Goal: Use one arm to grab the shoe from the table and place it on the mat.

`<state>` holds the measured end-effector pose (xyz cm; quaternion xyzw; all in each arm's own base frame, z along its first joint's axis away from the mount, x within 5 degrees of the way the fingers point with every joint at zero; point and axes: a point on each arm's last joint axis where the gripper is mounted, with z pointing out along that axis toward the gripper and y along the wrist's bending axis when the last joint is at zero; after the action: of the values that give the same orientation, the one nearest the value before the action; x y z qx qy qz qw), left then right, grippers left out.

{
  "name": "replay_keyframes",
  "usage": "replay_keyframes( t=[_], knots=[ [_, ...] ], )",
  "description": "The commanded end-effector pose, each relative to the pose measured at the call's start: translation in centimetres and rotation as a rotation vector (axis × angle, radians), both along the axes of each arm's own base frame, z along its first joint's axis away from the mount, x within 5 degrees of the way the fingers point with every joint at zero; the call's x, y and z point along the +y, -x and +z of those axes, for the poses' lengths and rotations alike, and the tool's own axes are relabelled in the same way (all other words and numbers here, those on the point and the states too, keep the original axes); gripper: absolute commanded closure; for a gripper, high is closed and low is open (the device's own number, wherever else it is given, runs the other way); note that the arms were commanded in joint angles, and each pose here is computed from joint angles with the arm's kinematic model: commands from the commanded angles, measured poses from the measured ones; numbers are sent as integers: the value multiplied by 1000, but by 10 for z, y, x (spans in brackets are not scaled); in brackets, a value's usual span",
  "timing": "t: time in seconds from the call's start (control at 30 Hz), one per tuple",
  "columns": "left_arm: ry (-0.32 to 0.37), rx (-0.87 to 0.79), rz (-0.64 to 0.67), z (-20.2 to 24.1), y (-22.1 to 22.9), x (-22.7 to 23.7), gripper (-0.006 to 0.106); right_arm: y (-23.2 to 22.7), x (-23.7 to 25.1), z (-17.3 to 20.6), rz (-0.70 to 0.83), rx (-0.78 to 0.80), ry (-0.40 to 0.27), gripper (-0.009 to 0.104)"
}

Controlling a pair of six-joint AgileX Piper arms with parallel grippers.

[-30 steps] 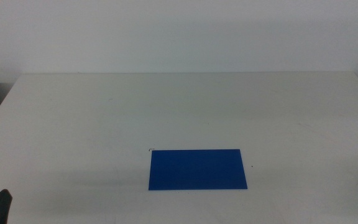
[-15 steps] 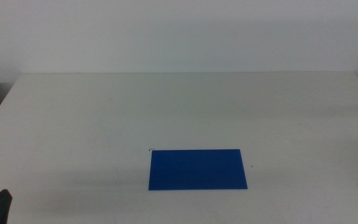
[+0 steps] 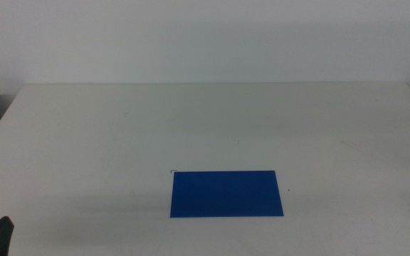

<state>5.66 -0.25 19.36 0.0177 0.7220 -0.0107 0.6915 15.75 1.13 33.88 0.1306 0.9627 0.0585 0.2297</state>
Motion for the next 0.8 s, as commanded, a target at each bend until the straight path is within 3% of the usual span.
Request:
replay_keyframes(
  t=[0.0, 0.3, 0.77],
  knots=[
    [18, -88, 1, 6, 1, 0, 7, -7, -9, 8, -219, -23, -5, 3],
    [18, -88, 1, 6, 1, 0, 7, -4, -20, 1, -544, 55, -9, 3],
    [18, -88, 1, 6, 1, 0, 7, 0, -50, -44, -669, 244, 50, 3]
  ],
)
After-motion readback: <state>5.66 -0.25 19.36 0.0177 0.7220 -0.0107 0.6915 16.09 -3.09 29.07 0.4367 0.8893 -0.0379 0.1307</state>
